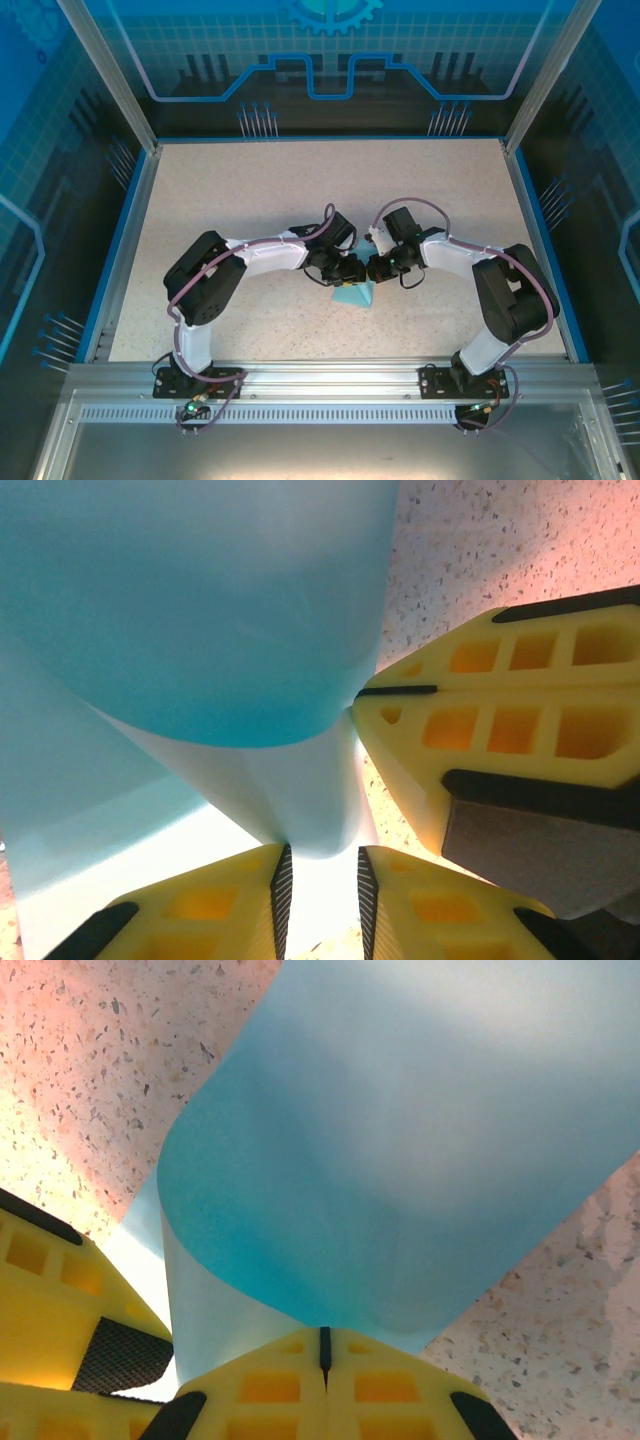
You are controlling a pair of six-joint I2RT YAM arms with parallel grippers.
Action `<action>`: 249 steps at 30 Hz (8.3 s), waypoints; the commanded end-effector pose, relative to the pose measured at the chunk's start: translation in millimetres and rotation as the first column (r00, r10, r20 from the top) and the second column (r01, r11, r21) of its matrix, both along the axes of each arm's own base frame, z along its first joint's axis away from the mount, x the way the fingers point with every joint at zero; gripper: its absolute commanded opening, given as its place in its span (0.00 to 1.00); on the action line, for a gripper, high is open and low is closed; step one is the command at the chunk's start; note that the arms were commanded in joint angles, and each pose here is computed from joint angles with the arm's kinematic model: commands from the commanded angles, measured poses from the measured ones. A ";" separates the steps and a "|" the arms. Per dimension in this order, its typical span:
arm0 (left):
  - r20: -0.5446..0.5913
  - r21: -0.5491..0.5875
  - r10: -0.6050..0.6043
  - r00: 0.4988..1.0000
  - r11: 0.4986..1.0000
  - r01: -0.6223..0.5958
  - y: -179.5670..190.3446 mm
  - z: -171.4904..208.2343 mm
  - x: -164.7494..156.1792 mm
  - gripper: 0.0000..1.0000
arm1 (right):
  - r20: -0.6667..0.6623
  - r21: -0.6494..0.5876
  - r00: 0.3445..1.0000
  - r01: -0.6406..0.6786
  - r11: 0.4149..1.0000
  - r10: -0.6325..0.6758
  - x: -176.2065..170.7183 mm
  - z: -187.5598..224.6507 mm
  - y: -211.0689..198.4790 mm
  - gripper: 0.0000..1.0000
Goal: Fold a paper plane with a square sheet of paper (pick it up from the middle)
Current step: Fold the triangle a second time at the center of the table.
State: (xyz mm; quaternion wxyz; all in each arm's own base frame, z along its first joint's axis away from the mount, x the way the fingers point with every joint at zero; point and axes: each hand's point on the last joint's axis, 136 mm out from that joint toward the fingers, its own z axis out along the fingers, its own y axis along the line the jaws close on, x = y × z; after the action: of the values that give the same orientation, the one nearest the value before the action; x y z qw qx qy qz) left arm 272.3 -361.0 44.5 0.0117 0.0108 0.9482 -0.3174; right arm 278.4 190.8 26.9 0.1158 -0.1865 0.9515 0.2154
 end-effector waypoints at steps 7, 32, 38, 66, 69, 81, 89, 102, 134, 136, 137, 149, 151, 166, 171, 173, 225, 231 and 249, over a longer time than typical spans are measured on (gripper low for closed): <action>0.012 -0.012 -0.013 1.000 1.000 0.013 -5.6 14.2 0.0 0.28 | -0.058 -0.015 0.997 0.055 0.998 -0.056 -2.8 -9.5 -7.4 0.02; 0.070 -0.073 0.037 0.997 0.997 -0.032 -14.6 25.0 17.7 0.27 | -0.078 -0.036 0.994 0.076 0.996 -0.079 -5.5 -18.5 -11.1 0.02; 0.040 -0.061 0.070 0.997 0.996 -0.067 -9.4 10.9 20.5 0.26 | -0.076 -0.033 0.994 0.079 0.996 -0.081 -6.3 -18.7 -11.5 0.02; -0.009 -0.015 0.096 0.995 0.995 -0.096 3.7 -25.5 14.2 0.24 | -0.047 0.024 0.997 0.063 0.998 -0.062 6.4 -5.6 0.0 0.03; -0.006 -0.025 0.094 0.996 0.995 -0.094 2.9 -23.2 14.1 0.25 | -0.047 0.026 0.997 0.064 0.998 -0.063 7.3 -6.5 0.2 0.02; 0.040 -0.076 0.099 0.994 0.992 -0.096 3.2 -6.3 14.4 0.29 | -0.061 0.000 0.996 0.070 0.998 -0.070 7.4 -15.7 -6.0 0.02; 0.015 -0.054 0.100 0.995 0.994 -0.099 1.2 -19.1 15.4 0.28 | -0.061 -0.002 0.996 0.070 0.998 -0.070 7.3 -15.6 -6.5 0.03; -0.039 0.022 0.129 0.991 0.992 -0.128 13.7 -47.9 7.3 0.25 | -0.065 0.026 0.995 0.075 0.997 -0.073 6.3 -8.5 -2.9 0.08; -0.035 0.053 0.113 0.993 0.992 -0.111 18.6 -51.3 4.7 0.23 | -0.271 0.269 0.958 0.169 0.948 -0.094 -60.2 22.4 27.2 0.01; -0.036 0.054 0.115 0.993 0.992 -0.113 19.2 -51.5 4.9 0.23 | -0.277 0.264 0.957 0.160 0.951 -0.084 -60.1 20.4 31.2 0.01; -0.038 0.054 0.114 0.993 0.992 -0.112 18.9 -51.8 4.6 0.23 | -0.275 0.258 0.958 0.159 0.953 -0.085 -59.2 19.3 32.2 0.01; -0.040 0.057 0.107 0.993 0.993 -0.105 19.1 -52.3 3.6 0.23 | -0.310 0.153 0.941 0.192 0.970 -0.137 -57.9 -11.4 22.2 0.01; -0.041 0.061 0.106 0.993 0.993 -0.104 20.0 -53.3 2.7 0.23 | -0.306 0.128 0.941 0.191 0.973 -0.145 -58.8 -14.3 17.9 0.01; -0.045 0.070 0.107 0.993 0.992 -0.104 21.3 -56.2 2.2 0.22 | -0.350 0.147 0.931 0.163 0.976 -0.102 -72.2 -17.5 19.4 0.05; -0.046 0.071 0.108 0.993 0.992 -0.105 21.4 -55.6 2.1 0.22 | -0.378 0.119 0.919 0.165 0.979 -0.109 -79.7 -20.7 15.1 0.05; -0.043 0.070 0.107 0.993 0.992 -0.104 21.4 -54.8 2.5 0.22 | -0.388 0.092 0.913 0.173 0.981 -0.125 -84.5 -25.0 9.9 0.05; -0.031 0.062 0.102 0.994 0.993 -0.100 19.9 -49.9 4.3 0.21 | -0.245 0.148 0.947 0.249 0.957 -0.208 -57.4 6.9 33.4 0.12; -0.030 0.055 0.100 0.995 0.994 -0.098 18.5 -47.8 4.9 0.21 | -0.284 0.051 0.926 0.275 0.960 -0.250 -62.4 -27.8 15.3 0.10; 0.042 -0.076 0.124 0.991 0.990 -0.121 8.8 -4.9 24.9 0.30 | -0.369 0.039 0.883 0.326 0.944 -0.290 -90.9 -47.4 -7.3 0.05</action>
State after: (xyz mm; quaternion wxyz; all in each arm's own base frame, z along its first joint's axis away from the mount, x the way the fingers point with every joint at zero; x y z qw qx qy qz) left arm 284.2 -359.5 20.6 0.0274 -0.0349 0.9394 -0.3400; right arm 215.2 211.8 7.6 0.0350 -0.0211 0.9414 0.3348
